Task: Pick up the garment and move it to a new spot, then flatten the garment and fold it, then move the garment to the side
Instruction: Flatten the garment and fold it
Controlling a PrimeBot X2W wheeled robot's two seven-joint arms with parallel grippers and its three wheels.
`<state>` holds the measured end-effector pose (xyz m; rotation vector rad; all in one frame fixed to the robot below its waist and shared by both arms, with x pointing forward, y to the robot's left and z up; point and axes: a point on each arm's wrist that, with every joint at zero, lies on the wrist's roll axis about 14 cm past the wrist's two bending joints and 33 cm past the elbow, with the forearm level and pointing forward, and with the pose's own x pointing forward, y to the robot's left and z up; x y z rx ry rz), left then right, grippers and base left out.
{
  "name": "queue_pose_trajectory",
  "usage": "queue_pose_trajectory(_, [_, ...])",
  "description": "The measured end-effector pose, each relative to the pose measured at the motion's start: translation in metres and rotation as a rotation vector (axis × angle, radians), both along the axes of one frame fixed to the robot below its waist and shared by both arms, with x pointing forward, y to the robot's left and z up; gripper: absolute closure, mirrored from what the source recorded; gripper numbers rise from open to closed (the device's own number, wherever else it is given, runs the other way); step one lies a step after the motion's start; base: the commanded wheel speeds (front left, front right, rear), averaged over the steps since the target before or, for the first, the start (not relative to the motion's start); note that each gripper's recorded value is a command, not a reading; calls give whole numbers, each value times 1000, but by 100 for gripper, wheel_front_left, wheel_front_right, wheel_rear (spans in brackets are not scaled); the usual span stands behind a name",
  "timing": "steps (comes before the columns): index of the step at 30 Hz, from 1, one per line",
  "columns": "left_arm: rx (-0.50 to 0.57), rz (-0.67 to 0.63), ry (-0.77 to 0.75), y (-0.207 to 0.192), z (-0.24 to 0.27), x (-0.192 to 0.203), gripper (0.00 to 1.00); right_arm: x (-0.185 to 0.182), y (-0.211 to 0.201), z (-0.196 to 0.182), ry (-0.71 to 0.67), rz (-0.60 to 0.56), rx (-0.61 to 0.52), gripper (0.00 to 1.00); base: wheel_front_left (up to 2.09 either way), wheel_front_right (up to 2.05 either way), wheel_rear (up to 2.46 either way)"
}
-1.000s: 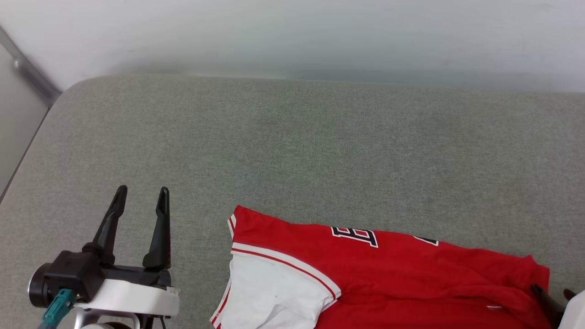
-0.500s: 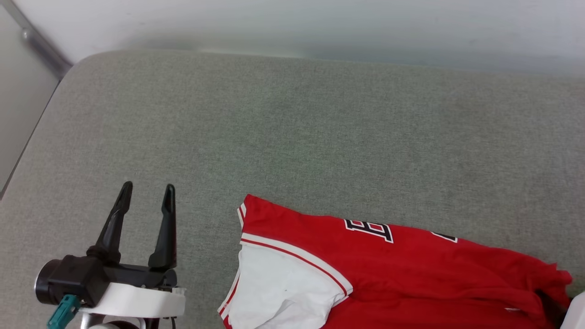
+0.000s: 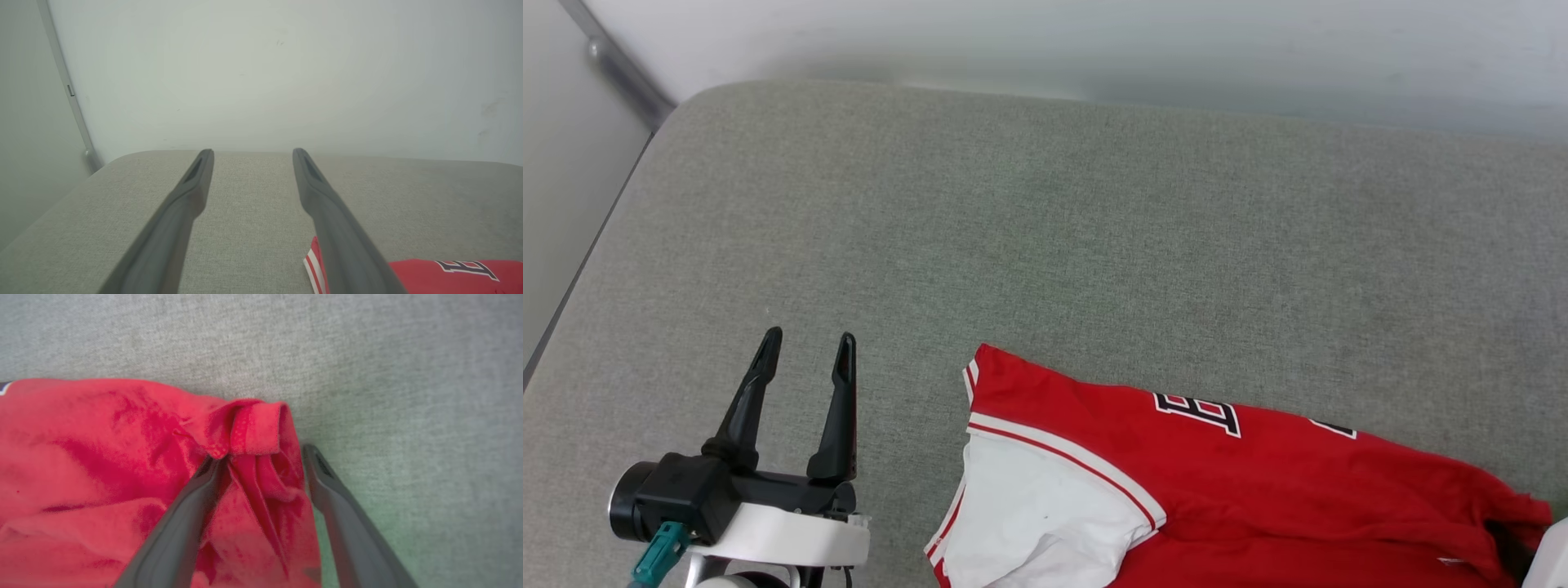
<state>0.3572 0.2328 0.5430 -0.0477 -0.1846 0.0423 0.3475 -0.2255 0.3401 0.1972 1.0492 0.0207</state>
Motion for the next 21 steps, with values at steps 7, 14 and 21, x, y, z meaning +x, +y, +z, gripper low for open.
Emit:
queue_pose_trajectory(7, [-8,-6,-27,0,8,-5,0,3,10,10,-65,-12,29,100,0,0,0])
queue_pose_trajectory(14, [-9,-30,-34,-6,10,-5,0,5,-3,24,-128,-53,17,100,0,0,0])
queue_pose_trajectory(21, [-8,-54,-32,-13,9,0,0,7,-52,34,-169,-138,-86,100,0,0,0])
